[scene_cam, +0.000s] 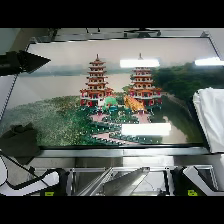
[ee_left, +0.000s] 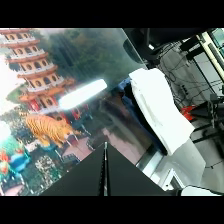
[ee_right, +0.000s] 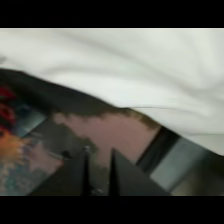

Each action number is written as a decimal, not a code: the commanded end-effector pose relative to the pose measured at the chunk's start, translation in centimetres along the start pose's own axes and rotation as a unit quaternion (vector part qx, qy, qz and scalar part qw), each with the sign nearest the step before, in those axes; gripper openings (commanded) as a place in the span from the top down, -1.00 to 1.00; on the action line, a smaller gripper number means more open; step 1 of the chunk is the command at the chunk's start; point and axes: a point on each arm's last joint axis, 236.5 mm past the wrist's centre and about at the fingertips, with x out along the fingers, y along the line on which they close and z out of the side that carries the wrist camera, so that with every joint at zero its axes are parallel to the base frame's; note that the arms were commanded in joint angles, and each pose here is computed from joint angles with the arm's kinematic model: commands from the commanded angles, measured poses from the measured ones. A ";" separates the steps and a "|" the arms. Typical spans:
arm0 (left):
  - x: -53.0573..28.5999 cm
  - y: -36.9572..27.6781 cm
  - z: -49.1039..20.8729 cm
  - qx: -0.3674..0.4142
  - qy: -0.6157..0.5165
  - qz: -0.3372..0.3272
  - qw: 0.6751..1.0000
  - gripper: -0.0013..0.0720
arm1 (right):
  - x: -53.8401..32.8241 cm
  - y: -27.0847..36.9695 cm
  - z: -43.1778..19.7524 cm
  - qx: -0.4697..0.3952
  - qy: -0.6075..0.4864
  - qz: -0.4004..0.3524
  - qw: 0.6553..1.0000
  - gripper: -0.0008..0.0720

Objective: Fold the shirts.

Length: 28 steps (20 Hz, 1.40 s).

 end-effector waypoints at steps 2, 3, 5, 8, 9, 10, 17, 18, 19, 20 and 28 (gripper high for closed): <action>-0.2 0.4 -0.6 -0.021 0.009 0.014 1.000 0.93 | -1.9 14.3 -6.3 -0.177 0.035 0.200 0.963 0.89; -0.3 0.0 -0.9 -0.020 0.007 0.015 1.000 0.93 | -1.9 15.9 -8.3 -0.219 0.042 0.210 0.952 0.93; 0.1 -1.1 -3.1 -0.030 0.015 0.009 0.999 0.93 | -1.8 18.5 -12.9 -0.303 0.051 0.229 0.924 0.93; 1.5 -2.9 -10.0 -0.062 0.043 -0.010 0.997 0.93 | -0.1 19.3 -20.8 -0.373 0.083 0.252 0.889 0.93; 2.1 -3.3 -12.6 -0.075 0.054 -0.017 0.996 0.93 | 0.9 18.8 -23.1 -0.387 0.094 0.258 0.880 0.93; 2.8 -3.4 -15.2 -0.091 0.061 -0.022 0.994 0.93 | 2.2 18.0 -25.2 -0.397 0.105 0.261 0.874 0.93; 3.9 -3.1 -21.7 -0.143 0.073 -0.026 0.987 0.93 | 5.6 16.1 -30.6 -0.428 0.166 0.258 0.850 0.93; 4.0 -3.0 -21.6 -0.145 0.071 -0.026 0.987 0.93 | 5.7 15.9 -30.7 -0.425 0.172 0.255 0.851 0.93; 4.1 -2.7 -21.5 -0.148 0.070 -0.025 0.986 0.93 | 5.6 15.8 -30.8 -0.425 0.176 0.254 0.851 0.93; 4.2 -2.5 -21.6 -0.156 0.074 -0.027 0.985 0.93 | 5.6 15.8 -30.8 -0.425 0.176 0.254 0.851 0.93; 4.7 -1.1 -21.7 -0.177 0.083 -0.035 0.980 0.93 | 5.6 15.8 -30.8 -0.425 0.176 0.254 0.851 0.93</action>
